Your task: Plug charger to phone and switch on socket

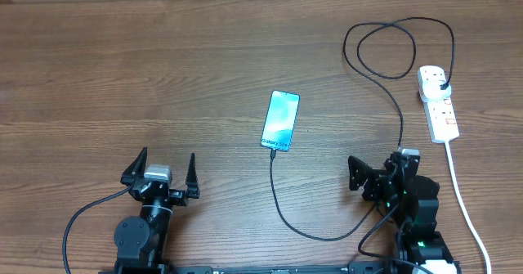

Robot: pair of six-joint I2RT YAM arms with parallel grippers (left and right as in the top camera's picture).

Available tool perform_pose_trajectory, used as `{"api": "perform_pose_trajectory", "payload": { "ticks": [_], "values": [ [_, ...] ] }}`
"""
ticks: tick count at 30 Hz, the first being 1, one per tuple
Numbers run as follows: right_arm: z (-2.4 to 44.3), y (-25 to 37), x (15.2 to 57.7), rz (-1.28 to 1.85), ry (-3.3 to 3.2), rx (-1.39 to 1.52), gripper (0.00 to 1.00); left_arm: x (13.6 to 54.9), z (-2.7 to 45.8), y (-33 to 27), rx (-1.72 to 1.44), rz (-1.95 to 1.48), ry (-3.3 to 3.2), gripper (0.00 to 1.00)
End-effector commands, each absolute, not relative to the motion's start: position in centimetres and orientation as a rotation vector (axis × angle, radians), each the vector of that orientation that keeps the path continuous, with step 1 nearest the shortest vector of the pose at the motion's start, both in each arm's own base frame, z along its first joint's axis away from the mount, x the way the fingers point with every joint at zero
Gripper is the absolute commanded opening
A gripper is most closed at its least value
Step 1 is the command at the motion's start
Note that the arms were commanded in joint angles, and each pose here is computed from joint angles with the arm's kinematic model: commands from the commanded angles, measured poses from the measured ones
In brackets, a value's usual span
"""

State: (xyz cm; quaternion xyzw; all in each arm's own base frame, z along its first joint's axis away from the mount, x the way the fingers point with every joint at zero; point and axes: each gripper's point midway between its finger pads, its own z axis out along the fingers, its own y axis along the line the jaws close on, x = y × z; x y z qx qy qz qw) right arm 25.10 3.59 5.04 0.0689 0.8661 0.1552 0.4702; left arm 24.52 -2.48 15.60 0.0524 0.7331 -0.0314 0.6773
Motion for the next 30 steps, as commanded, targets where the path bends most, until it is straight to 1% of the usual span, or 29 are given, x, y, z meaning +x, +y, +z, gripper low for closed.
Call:
{"api": "perform_pose_trajectory", "payload": {
  "ticks": [1, 13, 30],
  "values": [
    [5.3, 3.7, 24.8, 0.381, 2.106, 0.150, 1.00, 24.5, 15.6, -2.1, 0.115, -0.042, 1.643, 1.00],
    [6.4, 3.7, 24.5, 0.383, 2.065, 0.142, 1.00, 24.5, 15.6, -2.1, 0.115, -0.042, 1.643, 1.00],
    [10.9, 3.7, 25.1, 0.383, 1.870, 0.102, 1.00, 24.5, 15.6, -2.1, 0.115, -0.042, 1.643, 1.00]
  ]
}}
